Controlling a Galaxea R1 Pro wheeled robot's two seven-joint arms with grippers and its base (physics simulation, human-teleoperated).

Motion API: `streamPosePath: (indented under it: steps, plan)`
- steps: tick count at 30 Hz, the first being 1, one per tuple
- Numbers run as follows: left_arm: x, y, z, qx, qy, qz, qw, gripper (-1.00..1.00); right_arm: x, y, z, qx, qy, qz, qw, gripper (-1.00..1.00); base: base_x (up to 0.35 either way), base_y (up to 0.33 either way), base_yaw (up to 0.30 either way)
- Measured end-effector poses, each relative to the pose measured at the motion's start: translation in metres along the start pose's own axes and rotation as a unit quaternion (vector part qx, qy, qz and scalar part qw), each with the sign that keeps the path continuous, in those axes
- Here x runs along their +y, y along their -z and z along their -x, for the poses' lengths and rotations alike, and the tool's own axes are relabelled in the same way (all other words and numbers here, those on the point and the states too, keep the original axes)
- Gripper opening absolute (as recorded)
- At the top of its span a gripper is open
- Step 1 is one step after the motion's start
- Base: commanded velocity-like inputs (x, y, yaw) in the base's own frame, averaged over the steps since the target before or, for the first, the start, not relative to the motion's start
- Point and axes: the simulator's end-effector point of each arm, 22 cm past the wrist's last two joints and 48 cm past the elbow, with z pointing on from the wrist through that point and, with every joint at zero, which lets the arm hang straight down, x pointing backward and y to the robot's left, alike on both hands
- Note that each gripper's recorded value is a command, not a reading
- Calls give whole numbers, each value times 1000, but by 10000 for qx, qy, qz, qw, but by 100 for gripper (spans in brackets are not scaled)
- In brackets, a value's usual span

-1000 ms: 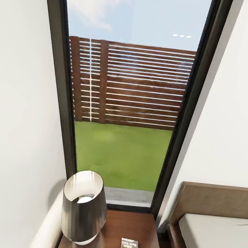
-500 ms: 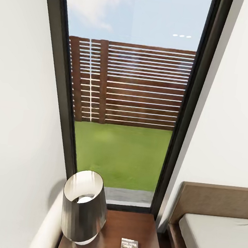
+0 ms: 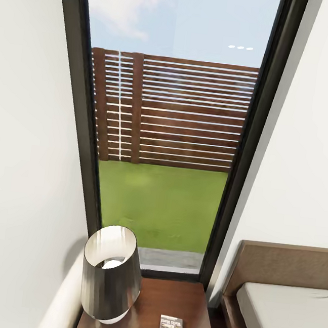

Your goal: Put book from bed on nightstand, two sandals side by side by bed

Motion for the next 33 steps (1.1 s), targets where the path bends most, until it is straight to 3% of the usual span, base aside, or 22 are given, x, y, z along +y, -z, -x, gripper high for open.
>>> streamPosePath:
  steps: [33]
  plan:
    - [10, -1, -19, 166, -51, 126, 9998, 100, 0, 0, 0, -1, -2, 1, 10000, 100, 0, 0, 0]
